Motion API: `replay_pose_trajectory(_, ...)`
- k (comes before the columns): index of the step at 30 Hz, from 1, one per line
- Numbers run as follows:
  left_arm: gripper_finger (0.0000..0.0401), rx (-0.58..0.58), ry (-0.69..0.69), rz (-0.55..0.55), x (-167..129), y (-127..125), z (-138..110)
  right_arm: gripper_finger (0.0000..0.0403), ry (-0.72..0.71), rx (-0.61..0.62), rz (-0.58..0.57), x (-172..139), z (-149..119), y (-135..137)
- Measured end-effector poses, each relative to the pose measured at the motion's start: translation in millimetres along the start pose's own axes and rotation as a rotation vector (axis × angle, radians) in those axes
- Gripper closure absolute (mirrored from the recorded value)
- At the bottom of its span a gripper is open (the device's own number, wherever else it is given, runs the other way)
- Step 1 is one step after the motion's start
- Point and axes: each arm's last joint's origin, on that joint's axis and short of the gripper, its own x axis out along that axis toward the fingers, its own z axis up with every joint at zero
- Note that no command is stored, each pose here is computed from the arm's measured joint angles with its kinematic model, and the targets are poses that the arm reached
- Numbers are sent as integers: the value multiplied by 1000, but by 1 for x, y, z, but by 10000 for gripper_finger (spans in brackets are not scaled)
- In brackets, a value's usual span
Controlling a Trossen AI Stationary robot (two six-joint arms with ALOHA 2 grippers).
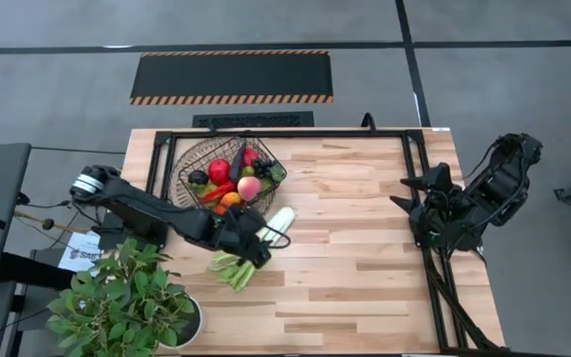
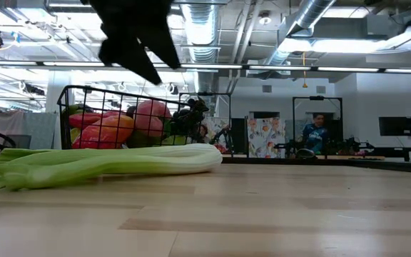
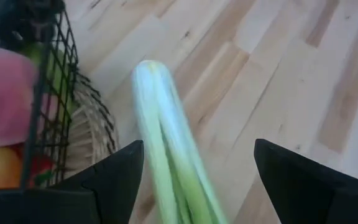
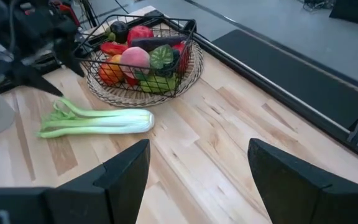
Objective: Build produce basket
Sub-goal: Put the green celery into the wire basket
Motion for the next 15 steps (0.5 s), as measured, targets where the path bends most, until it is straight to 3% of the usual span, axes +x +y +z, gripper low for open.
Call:
replay_pose_trajectory(7,111,11,38,-3,43,-20,-13,112,11,16,-3,1,-1,0)
replay_pose_trajectory(15,111,-56,81,94,72,-23,-31,112,55,28,-27,9,-16,1)
